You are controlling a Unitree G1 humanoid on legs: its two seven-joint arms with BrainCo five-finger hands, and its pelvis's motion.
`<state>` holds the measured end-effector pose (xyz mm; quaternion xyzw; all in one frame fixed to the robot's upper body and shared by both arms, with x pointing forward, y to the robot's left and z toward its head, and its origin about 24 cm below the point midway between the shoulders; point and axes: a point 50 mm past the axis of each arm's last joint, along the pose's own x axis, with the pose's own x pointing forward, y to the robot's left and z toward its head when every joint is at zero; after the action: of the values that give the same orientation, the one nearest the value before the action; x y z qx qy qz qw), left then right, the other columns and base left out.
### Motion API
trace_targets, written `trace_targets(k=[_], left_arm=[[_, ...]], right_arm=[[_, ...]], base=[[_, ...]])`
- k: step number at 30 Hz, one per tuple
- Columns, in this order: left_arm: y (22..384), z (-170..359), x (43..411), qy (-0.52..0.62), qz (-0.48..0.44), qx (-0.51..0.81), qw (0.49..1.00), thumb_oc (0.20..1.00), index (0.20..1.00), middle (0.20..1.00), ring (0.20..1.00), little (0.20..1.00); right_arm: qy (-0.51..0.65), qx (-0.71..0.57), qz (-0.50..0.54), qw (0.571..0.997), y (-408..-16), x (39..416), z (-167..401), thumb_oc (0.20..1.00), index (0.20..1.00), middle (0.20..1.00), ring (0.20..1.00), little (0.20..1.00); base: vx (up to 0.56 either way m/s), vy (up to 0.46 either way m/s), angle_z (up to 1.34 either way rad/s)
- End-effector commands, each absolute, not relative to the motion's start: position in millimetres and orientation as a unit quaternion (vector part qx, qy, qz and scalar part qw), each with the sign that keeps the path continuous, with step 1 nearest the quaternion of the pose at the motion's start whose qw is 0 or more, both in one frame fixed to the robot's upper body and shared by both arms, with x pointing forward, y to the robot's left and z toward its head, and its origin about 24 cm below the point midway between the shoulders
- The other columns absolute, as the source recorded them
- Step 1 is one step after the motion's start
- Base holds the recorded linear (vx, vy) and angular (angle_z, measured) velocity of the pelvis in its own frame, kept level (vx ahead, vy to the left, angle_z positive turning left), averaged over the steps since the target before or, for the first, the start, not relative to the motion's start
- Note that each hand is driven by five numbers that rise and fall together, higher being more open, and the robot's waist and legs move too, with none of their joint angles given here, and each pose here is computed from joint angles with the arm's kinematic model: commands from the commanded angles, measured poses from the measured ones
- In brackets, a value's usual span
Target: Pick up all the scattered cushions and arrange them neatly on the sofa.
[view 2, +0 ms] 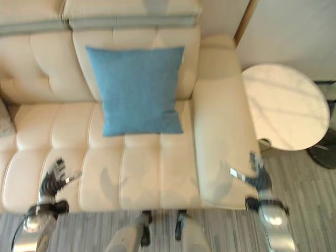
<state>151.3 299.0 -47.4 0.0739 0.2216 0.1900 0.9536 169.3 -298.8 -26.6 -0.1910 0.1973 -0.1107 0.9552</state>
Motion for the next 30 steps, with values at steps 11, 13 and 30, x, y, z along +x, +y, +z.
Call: trace_targets(k=[11,13,30], left_arm=[[298,-44,165,0.223,0.138,0.152,0.953,1.000,1.000,1.000,1.000,1.000],[296,-43,169,0.215,0.142,0.144,0.956,1.000,1.000,1.000,1.000,1.000],[279,-57,170,0.236,0.116,0.128,0.956,1.000,1.000,1.000,1.000,1.000]], right_arm=[[0.266,-0.212,-0.051,0.939,-273,159,-62,1.000,1.000,1.000,1.000,1.000],[0.257,-0.209,-0.059,0.942,-275,168,-58,1.000,1.000,1.000,1.000,1.000],[0.271,-0.208,-0.087,0.936,-291,168,-59,1.000,1.000,1.000,1.000,1.000]], base=[[-0.31,-0.074,-0.28],[-0.37,-0.271,0.21],[-0.21,-0.029,0.16]])
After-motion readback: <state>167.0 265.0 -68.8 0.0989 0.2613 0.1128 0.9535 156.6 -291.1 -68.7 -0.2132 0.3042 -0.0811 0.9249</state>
